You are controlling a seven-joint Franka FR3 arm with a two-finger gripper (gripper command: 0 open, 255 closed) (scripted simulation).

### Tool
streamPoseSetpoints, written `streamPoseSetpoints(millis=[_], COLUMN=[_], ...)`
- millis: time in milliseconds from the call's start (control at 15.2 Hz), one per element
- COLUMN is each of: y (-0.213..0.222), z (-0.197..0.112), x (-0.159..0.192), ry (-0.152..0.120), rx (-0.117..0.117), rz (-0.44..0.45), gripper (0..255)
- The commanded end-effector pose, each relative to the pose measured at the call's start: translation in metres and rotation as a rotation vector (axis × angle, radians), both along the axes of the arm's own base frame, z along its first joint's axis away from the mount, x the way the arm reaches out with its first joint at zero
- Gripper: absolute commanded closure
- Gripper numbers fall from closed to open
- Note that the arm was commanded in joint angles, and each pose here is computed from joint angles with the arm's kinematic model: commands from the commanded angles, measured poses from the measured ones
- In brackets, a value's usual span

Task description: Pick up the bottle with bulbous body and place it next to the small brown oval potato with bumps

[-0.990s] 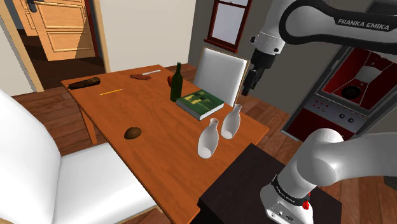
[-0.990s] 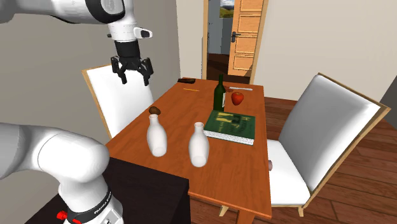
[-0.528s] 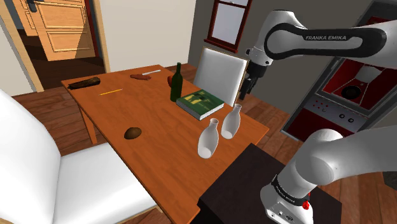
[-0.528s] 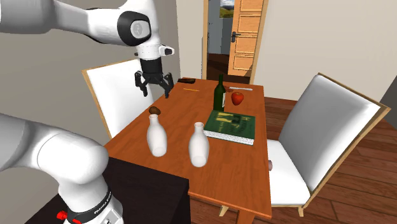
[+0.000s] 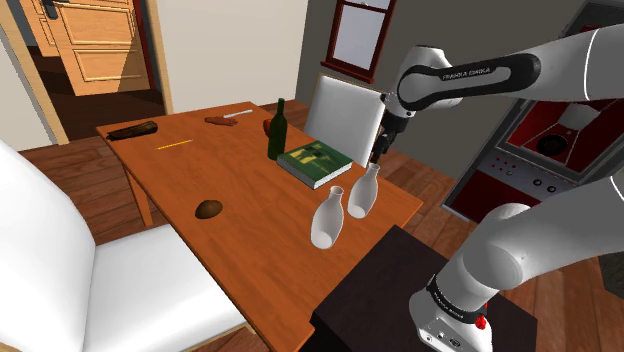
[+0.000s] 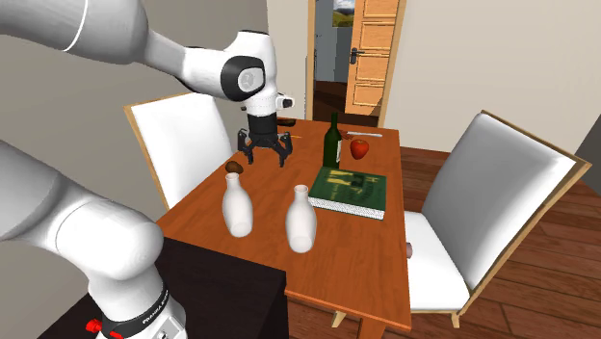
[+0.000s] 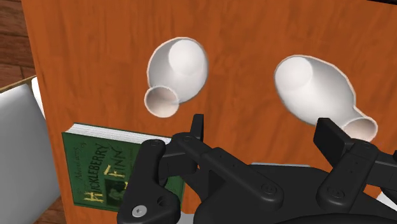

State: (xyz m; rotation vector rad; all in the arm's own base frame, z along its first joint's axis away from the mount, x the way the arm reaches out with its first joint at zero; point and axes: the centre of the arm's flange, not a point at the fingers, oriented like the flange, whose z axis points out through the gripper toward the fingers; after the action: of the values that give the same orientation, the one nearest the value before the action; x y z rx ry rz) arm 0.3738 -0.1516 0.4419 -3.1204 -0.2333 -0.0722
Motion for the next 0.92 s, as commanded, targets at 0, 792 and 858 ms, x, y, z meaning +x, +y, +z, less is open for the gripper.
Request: streamPoseSetpoints(millis=[0, 792, 858], y=[-0.024, -0.093, -0.093], z=[-0.018, -0.1, -0.105], x=[0.009, 0.044, 0.044], ry=[-0.002, -0.008, -0.008], rx=[-0.003, -0.005, -0.005], rz=[0.002, 0.009, 0.009], gripper=[0, 0, 0])
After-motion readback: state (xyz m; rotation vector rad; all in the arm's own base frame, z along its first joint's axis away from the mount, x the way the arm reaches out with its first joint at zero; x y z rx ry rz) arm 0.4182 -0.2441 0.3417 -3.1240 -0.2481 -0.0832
